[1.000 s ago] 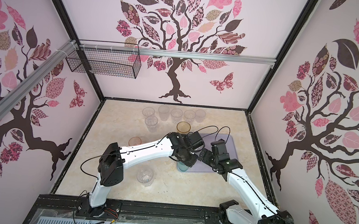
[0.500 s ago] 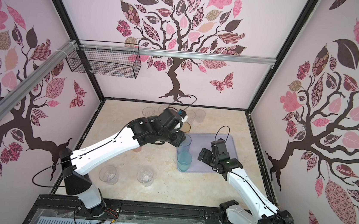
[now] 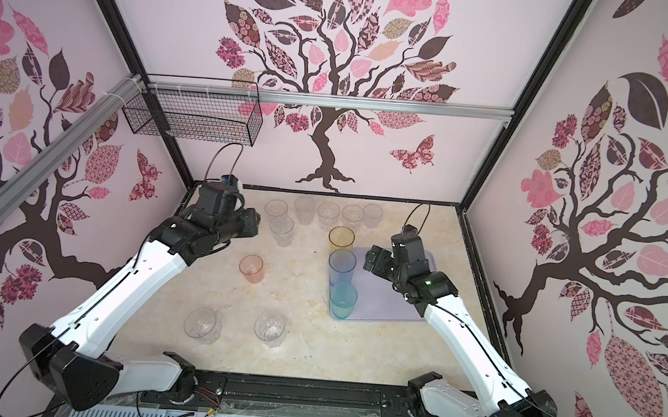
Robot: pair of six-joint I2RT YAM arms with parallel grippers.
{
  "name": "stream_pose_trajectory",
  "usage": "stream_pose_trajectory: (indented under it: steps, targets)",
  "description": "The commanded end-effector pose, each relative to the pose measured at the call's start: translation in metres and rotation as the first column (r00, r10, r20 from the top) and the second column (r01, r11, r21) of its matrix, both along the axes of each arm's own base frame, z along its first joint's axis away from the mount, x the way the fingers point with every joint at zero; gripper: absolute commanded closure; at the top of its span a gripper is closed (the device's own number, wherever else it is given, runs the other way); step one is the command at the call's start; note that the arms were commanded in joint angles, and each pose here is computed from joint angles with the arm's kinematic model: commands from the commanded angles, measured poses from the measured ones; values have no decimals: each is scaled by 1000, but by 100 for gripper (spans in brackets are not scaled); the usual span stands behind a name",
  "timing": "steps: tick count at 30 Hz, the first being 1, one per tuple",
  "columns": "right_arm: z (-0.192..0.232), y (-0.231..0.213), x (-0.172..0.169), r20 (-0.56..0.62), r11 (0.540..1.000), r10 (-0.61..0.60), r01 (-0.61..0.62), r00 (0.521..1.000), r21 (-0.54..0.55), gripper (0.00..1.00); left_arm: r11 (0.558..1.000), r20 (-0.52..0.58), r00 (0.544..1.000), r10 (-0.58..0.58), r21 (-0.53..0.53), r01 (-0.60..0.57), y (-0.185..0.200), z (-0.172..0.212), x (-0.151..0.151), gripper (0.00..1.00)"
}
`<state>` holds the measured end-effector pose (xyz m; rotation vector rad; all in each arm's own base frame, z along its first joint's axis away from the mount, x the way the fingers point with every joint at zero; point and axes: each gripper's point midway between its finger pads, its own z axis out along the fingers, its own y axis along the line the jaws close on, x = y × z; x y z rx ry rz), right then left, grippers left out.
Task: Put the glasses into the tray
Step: 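Open the left gripper and withdraw it while the right gripper moves off the tray, then reach the right gripper to a clear glass near the robot and grasp it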
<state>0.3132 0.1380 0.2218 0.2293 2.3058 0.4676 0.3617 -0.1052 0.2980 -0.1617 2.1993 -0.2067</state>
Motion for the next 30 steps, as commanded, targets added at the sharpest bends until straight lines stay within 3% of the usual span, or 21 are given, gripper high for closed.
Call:
stream_pose_trajectory:
  steps: [1, 4, 7, 11, 16, 23, 30]
  targets:
    - [12, 16, 1, 20, 995, 39, -37, 999, -93, 9, 998, 5, 999, 52, -41, -52, 20, -9, 1, 48]
    - [20, 42, -1, 21, 985, 116, -112, 993, -134, 11, 997, -12, 1000, 15, -77, -16, 20, -18, -5, 39]
    - [27, 83, -20, 84, 941, 226, -195, 971, -277, 13, 986, -6, 992, 129, -107, -129, 44, -31, -6, 31]
    - [5, 138, -46, 37, 868, 385, -348, 922, -355, 18, 931, -97, 970, 222, -276, -241, 72, -60, -8, 34]
    - [-27, 195, -75, -47, 799, 555, -548, 830, -245, 33, 911, -223, 947, 232, -290, -292, 73, -93, -25, 36]
    - [-72, 224, -92, -173, 754, 614, -637, 770, -158, 35, 902, -256, 924, 285, -253, -349, 84, -114, -48, 35]
    - [-104, 243, -109, -245, 704, 650, -692, 719, -161, 36, 912, -254, 923, 289, -220, -346, 88, -109, -59, 34]
